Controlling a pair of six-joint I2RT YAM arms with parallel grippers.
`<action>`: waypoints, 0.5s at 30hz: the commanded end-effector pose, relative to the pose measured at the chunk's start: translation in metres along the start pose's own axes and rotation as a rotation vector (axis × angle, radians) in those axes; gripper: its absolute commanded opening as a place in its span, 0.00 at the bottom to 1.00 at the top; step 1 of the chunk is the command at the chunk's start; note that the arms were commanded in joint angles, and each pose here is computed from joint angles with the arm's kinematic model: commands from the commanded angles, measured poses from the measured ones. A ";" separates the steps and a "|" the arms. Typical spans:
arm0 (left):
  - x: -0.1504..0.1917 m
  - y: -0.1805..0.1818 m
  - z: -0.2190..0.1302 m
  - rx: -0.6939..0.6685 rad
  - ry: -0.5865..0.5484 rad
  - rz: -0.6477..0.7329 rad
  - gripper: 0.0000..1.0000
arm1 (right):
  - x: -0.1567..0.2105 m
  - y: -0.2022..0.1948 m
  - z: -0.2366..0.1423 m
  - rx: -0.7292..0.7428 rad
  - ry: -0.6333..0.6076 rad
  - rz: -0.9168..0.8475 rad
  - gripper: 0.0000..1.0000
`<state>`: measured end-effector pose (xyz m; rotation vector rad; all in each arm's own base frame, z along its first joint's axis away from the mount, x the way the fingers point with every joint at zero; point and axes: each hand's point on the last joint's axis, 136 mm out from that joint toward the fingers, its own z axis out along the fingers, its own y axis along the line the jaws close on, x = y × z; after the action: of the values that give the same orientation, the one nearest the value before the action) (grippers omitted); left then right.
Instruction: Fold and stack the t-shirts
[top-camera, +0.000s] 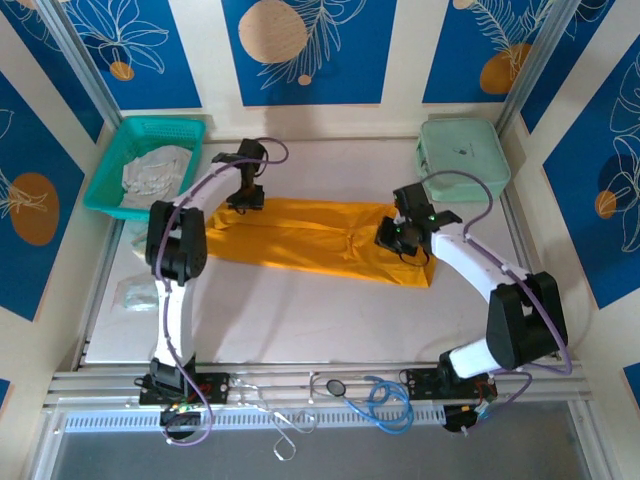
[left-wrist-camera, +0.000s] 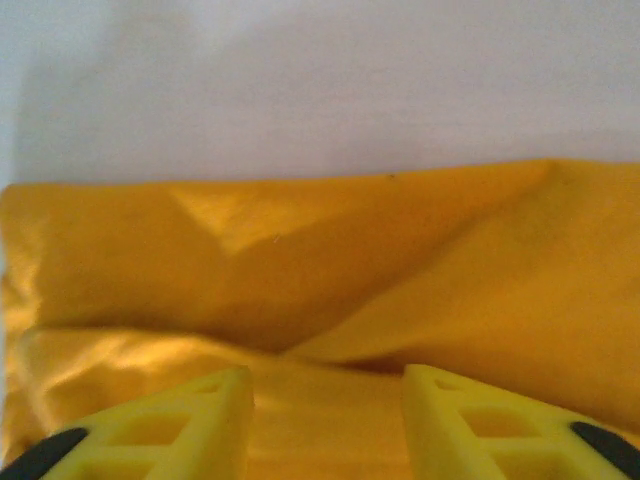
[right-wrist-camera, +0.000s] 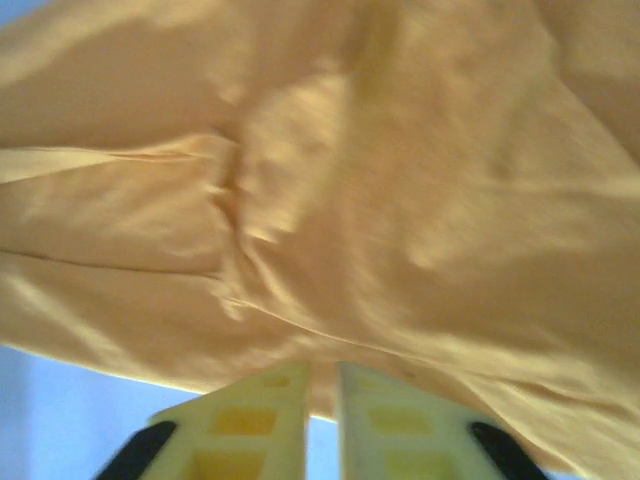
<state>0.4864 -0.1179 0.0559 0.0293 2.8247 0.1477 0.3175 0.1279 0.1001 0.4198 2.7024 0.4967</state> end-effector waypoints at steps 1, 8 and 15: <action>0.011 -0.004 0.009 -0.017 0.067 0.044 0.41 | 0.015 -0.034 0.001 0.062 0.037 0.067 0.09; 0.050 0.015 0.021 -0.096 0.126 0.040 0.41 | 0.003 -0.057 0.031 0.074 0.106 0.117 0.00; 0.099 0.025 0.009 -0.078 0.154 -0.016 0.41 | -0.016 -0.061 0.073 0.126 0.190 0.150 0.00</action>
<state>0.4232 -0.0916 0.0250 0.0136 2.9216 0.2621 0.3313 0.0828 0.0181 0.6577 2.9008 0.3922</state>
